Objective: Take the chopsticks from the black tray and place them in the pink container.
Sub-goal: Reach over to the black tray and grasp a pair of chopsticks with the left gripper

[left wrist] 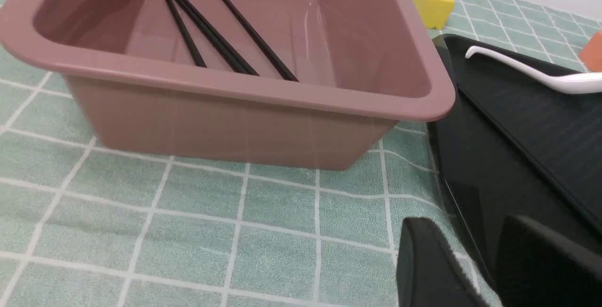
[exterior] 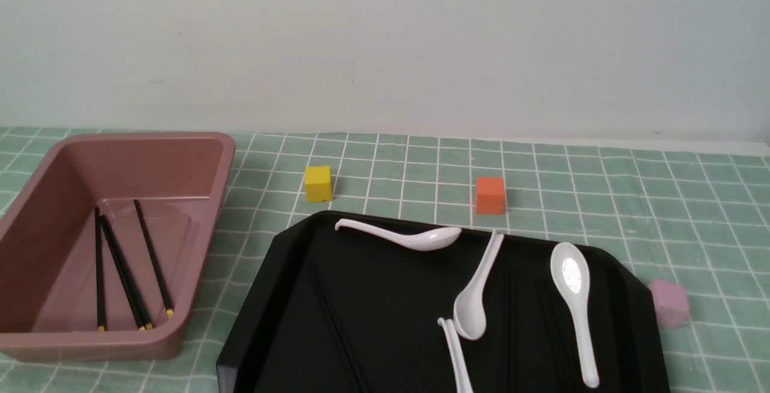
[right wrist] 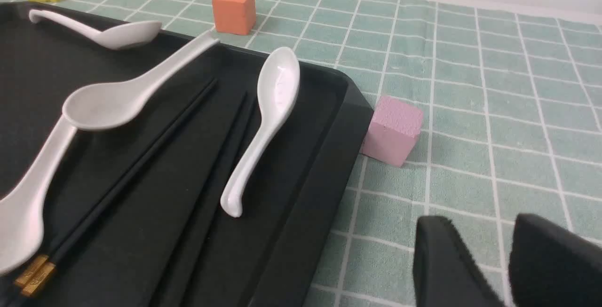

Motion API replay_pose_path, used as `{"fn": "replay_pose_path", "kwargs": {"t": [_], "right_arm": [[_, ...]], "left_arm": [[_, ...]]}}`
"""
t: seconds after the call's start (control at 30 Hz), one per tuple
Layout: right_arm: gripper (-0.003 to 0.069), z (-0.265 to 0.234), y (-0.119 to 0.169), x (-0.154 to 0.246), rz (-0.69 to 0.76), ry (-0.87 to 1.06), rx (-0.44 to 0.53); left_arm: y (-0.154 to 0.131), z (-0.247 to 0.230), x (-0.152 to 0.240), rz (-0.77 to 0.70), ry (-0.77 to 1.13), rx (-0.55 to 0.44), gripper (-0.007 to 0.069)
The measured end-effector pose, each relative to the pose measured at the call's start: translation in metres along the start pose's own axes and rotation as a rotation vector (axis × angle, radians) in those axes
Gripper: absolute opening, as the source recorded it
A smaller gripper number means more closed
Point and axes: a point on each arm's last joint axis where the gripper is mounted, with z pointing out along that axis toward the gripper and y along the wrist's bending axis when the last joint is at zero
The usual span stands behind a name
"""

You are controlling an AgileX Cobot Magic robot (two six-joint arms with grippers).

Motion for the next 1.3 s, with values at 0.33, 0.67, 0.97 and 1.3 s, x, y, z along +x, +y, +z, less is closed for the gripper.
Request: {"fn": "replay_pose_path", "kwargs": {"t": [0.33, 0.67, 0.97, 1.3], "right_arm": [[0.024, 0.0, 0.0, 0.0, 0.0, 0.0, 0.0], [0.024, 0.0, 0.0, 0.0, 0.001, 0.0, 0.0], [0.024, 0.0, 0.0001, 0.0, 0.003, 0.0, -0.001], [0.024, 0.0, 0.0, 0.0, 0.001, 0.0, 0.0]], "left_arm": [[0.0, 0.0, 0.0, 0.0, 0.0, 0.0, 0.0238], [0.0, 0.0, 0.0, 0.001, 0.0, 0.0, 0.0238], [0.0004, 0.0, -0.0001, 0.011, -0.001, -0.004, 0.0238], [0.0005, 0.0, -0.0001, 0.013, -0.001, -0.005, 0.0238]]}}
